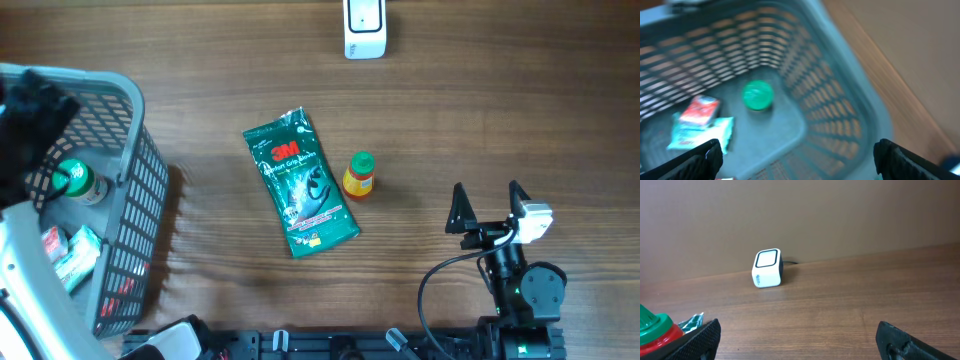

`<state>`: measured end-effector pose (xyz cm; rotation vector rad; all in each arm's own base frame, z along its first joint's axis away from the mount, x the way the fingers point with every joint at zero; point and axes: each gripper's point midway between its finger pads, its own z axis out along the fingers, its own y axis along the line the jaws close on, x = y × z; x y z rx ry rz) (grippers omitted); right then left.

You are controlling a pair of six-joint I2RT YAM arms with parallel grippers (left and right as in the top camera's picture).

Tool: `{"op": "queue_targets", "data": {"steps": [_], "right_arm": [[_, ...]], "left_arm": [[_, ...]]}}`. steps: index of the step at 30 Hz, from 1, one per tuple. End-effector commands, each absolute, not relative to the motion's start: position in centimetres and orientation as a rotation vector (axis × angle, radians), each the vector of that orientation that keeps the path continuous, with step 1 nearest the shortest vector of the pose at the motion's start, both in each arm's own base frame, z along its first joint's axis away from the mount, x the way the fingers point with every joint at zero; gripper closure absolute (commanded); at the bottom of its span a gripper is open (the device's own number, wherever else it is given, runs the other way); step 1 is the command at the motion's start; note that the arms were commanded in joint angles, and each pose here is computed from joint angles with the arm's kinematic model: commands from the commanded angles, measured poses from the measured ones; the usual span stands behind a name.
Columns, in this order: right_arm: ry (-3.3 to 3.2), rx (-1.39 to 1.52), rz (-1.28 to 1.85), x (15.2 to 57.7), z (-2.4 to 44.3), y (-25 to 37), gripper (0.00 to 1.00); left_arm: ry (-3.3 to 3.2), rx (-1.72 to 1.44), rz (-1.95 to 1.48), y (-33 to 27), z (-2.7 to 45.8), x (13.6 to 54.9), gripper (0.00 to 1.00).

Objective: Scan the item barcode
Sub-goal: 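Return the left gripper to the basket and grasp the green-lidded jar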

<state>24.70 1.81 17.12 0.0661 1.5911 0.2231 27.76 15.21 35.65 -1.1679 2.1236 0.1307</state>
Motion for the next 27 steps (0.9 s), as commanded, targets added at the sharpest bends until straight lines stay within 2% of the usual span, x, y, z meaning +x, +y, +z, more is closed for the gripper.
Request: {"op": "queue_targets", "data": {"steps": [1, 10, 17, 27], "right_arm": [[1.588, 0.091, 0.215, 24.7, 17.2, 1.4, 0.00], [1.588, 0.091, 0.215, 24.7, 17.2, 1.4, 0.00], [1.588, 0.090, 0.215, 24.7, 17.2, 1.4, 0.00], [1.588, 0.090, 0.215, 24.7, 17.2, 1.4, 0.00]], "left_arm": [[2.066, -1.367, 0.167, 18.8, 34.1, 26.3, 0.00], [2.169, -1.479, 0.254, 21.8, 24.2, 27.4, 0.00], [2.298, -1.319, 0.186, 21.3, 16.8, 29.4, 0.00], [2.393, -1.352, 0.187, 22.2, 10.0, 30.5, 0.00]]}}
